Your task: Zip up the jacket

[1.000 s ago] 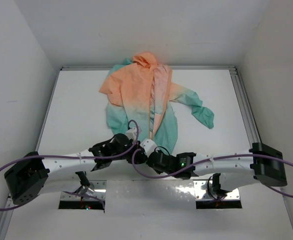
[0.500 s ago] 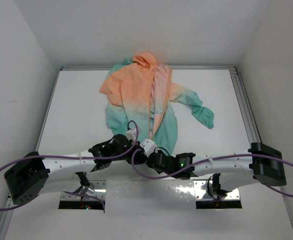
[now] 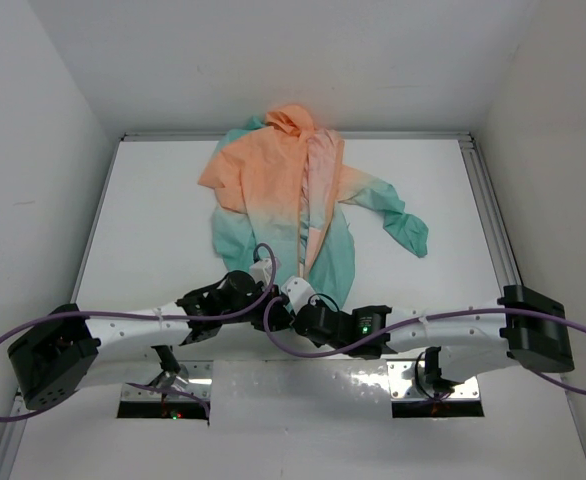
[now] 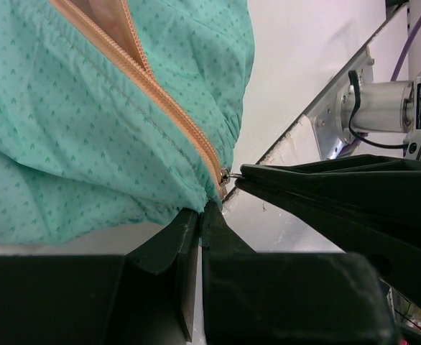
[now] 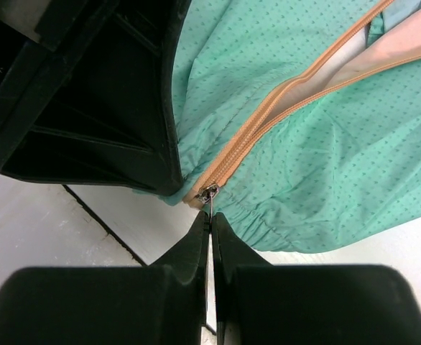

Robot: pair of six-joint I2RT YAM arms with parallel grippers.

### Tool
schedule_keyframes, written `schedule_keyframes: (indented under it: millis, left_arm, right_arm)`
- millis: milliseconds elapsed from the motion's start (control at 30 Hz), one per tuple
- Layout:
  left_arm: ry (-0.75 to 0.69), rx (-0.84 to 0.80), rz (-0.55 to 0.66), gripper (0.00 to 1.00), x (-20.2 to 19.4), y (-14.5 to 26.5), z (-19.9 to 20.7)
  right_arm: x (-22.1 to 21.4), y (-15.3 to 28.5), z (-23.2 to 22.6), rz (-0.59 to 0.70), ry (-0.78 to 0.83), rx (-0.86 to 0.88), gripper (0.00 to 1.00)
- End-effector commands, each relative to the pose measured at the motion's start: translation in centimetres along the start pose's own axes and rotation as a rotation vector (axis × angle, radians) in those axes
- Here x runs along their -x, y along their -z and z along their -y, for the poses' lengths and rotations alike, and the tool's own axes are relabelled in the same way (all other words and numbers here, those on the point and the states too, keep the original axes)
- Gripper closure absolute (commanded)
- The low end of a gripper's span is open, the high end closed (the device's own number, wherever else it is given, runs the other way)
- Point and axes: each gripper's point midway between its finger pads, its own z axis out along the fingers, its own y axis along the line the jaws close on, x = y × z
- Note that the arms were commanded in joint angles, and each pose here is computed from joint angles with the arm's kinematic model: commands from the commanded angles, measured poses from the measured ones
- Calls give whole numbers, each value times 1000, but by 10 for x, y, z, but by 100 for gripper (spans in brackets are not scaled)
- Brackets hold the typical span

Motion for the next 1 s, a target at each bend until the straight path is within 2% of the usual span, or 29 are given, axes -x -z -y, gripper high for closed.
schedule_keyframes:
  millis: [0,200,633,967]
  left_arm:
    - [-9,-76,35,100,11,4,17]
    - [-7,-82,34,100,9,3,17]
    - [-2,-78,39,100,9,5,16]
    - [-1,-77,44,100,10,5,16]
  right_arm:
    - [26,2,-8,83,-42,19,100]
    - [25,-2,-12,76,-40,26,90]
    - [15,-4,-5,43,-28,-16,91]
    - [9,-3,-6,19,-32,0,87]
